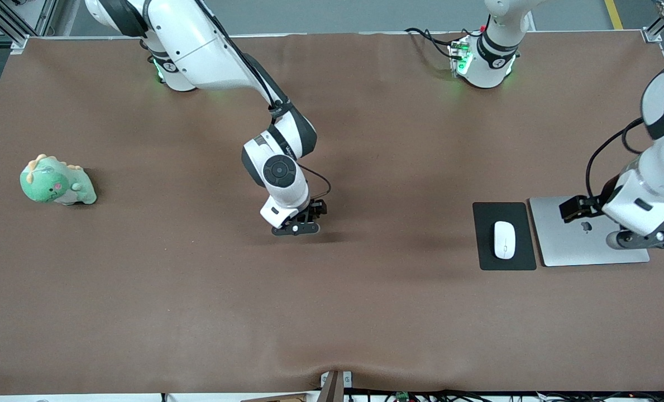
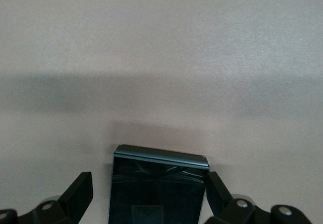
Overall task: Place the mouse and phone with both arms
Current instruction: 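Raise the left gripper away from the mouse pad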
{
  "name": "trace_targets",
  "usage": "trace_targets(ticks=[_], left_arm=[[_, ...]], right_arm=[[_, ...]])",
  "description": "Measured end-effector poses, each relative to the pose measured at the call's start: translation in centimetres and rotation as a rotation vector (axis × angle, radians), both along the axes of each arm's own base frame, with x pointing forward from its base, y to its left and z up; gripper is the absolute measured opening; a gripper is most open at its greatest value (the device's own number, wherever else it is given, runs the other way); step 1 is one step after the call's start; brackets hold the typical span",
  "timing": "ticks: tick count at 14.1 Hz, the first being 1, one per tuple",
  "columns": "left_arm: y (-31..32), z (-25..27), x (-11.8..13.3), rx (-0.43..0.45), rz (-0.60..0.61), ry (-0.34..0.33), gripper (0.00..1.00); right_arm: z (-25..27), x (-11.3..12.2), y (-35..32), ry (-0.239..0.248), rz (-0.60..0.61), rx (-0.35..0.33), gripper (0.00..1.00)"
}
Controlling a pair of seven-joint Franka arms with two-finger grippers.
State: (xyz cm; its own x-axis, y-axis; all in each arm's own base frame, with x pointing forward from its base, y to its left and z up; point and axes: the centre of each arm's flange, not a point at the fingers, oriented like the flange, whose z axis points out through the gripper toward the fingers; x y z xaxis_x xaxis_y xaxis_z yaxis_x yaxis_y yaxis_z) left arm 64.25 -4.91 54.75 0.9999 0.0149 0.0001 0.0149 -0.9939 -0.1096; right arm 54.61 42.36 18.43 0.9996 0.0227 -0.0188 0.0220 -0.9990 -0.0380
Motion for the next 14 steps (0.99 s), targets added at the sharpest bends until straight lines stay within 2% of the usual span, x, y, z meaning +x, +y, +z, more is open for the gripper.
trace_targets(ticks=[3,8,14], left_arm=[[-0.8,3.3,-1.3,-0.043,0.007,-0.015,1.00],[-1.4,8.4,-5.1,-0.063,0.023,-0.008,1.00],[-3.5,9.7,-9.5,-0.086,0.021,0.012,1.00]], right_arm=[[0.1,-0.1,0.2,0.000,-0.078,0.001,1.00],[0.1,0.0,0.1,0.000,-0.106,-0.001,1.00],[0.2,0.2,-0.1,0.000,-0.145,-0.004,1.00]])
